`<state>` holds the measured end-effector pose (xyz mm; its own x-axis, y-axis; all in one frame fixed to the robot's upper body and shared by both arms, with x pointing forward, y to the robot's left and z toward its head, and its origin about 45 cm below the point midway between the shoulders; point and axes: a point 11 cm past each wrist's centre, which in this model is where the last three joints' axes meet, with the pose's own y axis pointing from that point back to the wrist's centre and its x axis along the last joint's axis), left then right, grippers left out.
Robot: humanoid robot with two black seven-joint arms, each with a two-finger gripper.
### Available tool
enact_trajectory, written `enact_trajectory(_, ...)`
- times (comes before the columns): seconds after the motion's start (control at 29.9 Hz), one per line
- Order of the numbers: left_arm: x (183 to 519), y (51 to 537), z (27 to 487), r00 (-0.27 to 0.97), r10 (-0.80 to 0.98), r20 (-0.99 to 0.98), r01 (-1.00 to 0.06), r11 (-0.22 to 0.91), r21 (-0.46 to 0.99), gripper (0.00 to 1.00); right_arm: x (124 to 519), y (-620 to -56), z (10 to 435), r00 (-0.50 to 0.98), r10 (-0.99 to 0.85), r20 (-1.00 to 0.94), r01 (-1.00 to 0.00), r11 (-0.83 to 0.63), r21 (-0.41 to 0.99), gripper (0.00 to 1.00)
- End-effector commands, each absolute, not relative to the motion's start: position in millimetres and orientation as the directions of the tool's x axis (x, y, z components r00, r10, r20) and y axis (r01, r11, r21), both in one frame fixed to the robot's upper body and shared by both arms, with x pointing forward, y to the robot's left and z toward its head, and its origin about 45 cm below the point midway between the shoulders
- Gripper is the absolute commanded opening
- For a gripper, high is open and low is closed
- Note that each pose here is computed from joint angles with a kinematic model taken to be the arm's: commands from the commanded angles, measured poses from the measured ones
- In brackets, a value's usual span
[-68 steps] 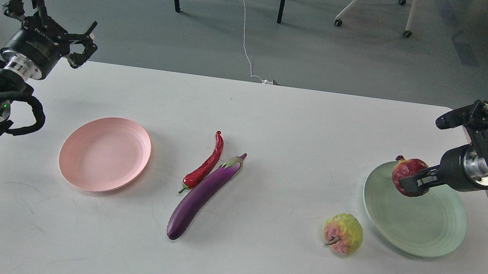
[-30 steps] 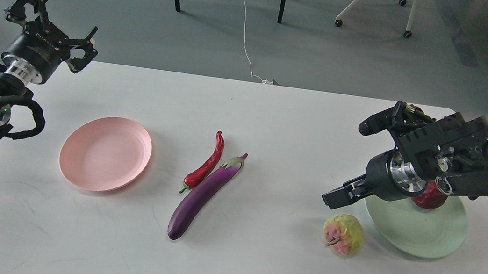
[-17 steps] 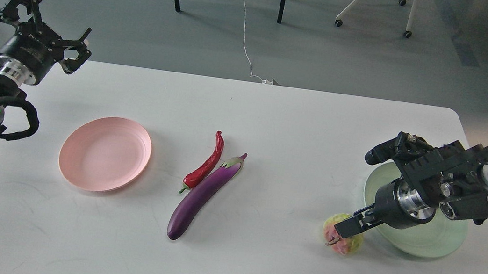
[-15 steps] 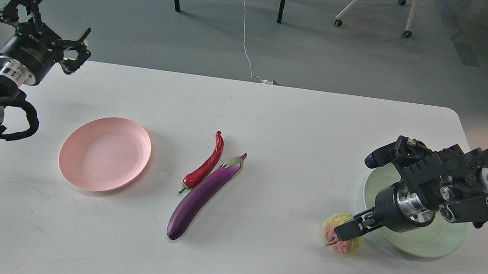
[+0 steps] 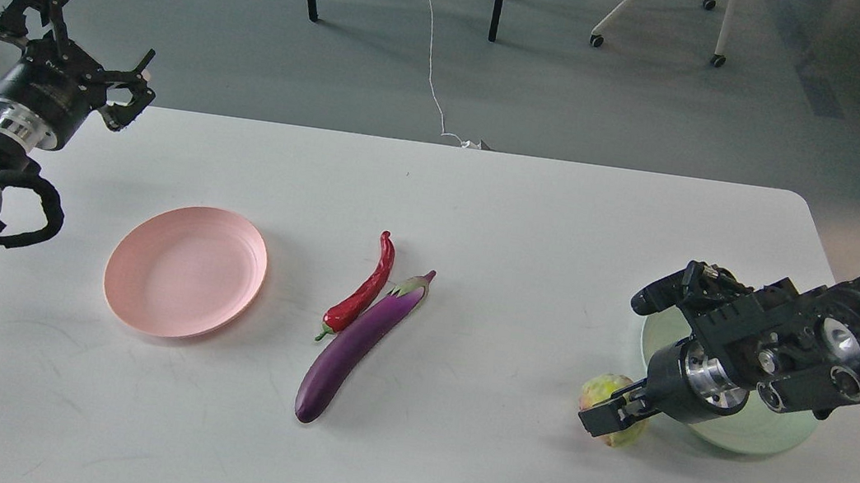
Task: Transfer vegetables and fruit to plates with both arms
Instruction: 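Lift the peach onto the green plate and release it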
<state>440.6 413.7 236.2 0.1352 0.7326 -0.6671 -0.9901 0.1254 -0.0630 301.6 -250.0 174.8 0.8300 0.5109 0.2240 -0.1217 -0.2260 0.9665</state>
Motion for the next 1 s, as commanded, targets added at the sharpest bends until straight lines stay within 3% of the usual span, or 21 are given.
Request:
enact_trajectory(0.0,440,416,237,0.134,0.735,-0.664,-0.990,0.123,-0.063,0.98,305,-250,179,0.819,0.525,0.231,-0.130,-0.222,0.966,0.51)
enact_trajectory(0.1,440,417,238,0.132,0.736,-0.663,-0.991,0.120,-0.064,0.98,307,-248,183,0.808,0.540,0.236,-0.134,-0.222,0.966,0.44)
enact_trajectory(0.37,439,426,242,0.126,0.747,-0.653,-0.992,0.109,-0.066,0.98,343,-251,236,0.771,0.522,0.365,-0.280,-0.238,0.930,0.44)
enact_trajectory(0.53,439,425,242,0.128,0.748,-0.652,-0.992,0.112,-0.066,0.98,346,-276,250,0.737,0.565,0.370,-0.304,-0.213,0.929,0.45)
enact_trajectory(0.97,441,430,251,0.131,0.747,-0.651,-0.991,0.098,-0.087,0.98,321,-348,219,0.834,0.443,0.330,-0.288,-0.161,0.944,0.63)
